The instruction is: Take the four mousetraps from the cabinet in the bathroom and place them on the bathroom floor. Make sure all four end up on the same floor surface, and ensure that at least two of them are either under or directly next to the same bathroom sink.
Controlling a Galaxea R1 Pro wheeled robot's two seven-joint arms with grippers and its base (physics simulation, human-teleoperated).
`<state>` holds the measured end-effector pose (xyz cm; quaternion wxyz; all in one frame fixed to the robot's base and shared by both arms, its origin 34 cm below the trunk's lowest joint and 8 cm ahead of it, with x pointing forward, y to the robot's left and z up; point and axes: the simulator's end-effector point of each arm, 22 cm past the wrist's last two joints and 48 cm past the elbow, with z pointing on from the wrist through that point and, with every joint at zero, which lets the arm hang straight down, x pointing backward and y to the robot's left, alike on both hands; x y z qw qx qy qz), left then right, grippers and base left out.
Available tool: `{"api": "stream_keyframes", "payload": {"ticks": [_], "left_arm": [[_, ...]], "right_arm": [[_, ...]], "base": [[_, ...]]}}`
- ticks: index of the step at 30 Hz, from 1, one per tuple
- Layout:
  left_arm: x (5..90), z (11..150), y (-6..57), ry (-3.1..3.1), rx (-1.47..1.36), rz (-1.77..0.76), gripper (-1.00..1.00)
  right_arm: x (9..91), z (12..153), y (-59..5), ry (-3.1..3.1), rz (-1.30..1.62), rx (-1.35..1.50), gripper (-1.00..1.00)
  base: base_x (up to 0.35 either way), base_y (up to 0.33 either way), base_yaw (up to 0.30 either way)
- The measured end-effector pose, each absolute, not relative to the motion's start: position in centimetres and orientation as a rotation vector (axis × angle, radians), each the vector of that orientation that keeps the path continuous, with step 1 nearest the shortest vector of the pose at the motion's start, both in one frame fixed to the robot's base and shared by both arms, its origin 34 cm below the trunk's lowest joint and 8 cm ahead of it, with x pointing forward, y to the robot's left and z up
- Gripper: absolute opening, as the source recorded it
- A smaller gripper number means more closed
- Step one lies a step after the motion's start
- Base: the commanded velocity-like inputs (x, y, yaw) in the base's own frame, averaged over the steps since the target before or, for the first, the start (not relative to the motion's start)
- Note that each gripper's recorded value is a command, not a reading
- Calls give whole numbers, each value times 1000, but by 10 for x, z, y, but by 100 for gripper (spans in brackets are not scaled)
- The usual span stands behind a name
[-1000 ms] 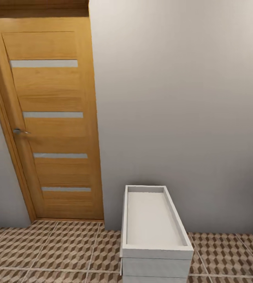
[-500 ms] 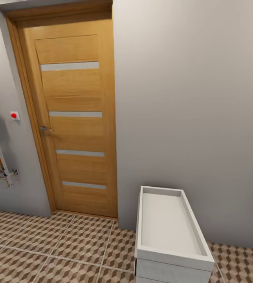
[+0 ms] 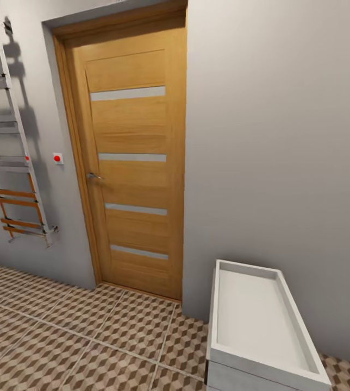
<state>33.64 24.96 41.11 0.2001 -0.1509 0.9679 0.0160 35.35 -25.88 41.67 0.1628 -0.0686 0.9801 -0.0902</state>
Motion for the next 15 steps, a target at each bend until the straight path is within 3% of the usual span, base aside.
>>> {"api": "stream_keyframes", "payload": {"ticks": [15], "left_arm": [[336, 411, 250, 2706, -422, 45, 100]], "right_arm": [[354, 417, -258, 2796, -256, -196, 100]], "base": [[0, 0, 277]]}}
